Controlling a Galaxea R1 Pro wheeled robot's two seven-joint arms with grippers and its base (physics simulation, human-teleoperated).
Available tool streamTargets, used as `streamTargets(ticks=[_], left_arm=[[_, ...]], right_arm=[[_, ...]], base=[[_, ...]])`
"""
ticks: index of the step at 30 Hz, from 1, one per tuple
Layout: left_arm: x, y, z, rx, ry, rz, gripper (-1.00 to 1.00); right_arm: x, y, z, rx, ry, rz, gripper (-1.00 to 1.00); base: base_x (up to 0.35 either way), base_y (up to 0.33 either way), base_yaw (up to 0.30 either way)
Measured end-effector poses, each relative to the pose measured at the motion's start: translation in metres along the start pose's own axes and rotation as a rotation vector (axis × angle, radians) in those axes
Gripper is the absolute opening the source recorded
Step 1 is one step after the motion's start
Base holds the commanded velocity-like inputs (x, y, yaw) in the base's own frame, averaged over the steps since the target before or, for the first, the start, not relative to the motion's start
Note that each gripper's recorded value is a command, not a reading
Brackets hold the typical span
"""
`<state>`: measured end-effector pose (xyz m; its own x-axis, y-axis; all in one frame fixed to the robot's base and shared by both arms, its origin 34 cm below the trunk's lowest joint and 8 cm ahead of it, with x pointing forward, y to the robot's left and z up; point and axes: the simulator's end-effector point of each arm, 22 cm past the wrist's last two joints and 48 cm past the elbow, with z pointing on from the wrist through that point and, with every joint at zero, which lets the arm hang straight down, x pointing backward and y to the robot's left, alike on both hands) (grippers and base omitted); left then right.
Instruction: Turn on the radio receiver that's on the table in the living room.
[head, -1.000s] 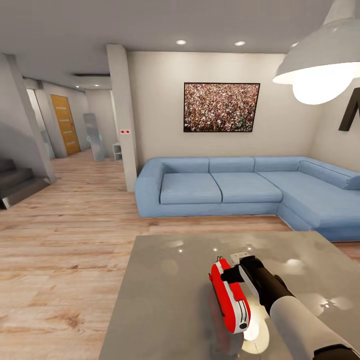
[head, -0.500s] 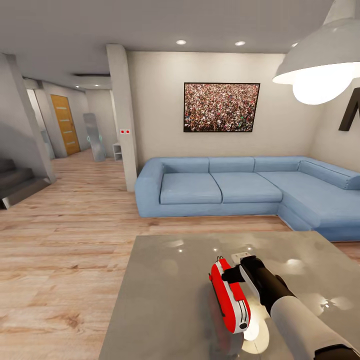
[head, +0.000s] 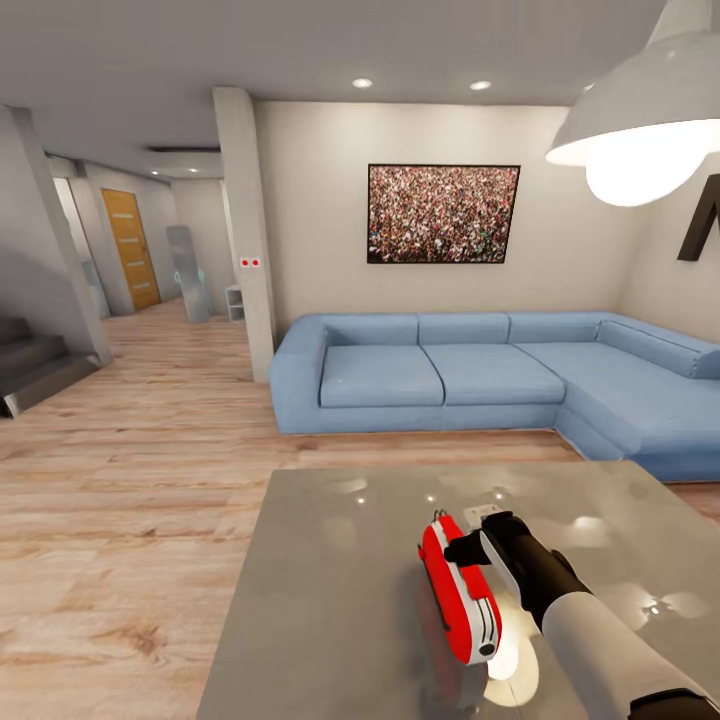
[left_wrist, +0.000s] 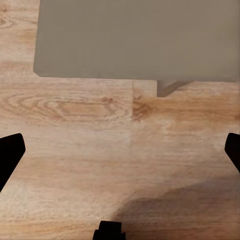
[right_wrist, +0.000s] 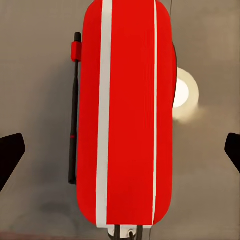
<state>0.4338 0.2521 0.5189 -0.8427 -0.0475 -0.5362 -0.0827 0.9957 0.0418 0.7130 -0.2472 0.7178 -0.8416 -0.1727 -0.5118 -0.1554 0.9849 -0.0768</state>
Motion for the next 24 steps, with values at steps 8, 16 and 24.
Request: streamTargets(ticks=[8,16,24], left_arm=[[0.003,0.000,0.004,-0.002,-0.001,0.000,1.00],[0.008,0.000,0.011,-0.001,-0.002,0.000,1.00],[0.015,-0.001,0.023,-0.003,-0.007,0.000,1.00]], right_arm=[[0.007,0.001,0.006,0.000,0.011,-0.001,1.00],[0.013,0.001,0.014,0.002,0.013,-0.002,1.00],[0.021,0.003,0.025,0.002,0.013,-0.002,1.00]], base=[[0.000,0.000,0.000],[0.000,0.000,0.000],[0.000,0.000,0.000]])
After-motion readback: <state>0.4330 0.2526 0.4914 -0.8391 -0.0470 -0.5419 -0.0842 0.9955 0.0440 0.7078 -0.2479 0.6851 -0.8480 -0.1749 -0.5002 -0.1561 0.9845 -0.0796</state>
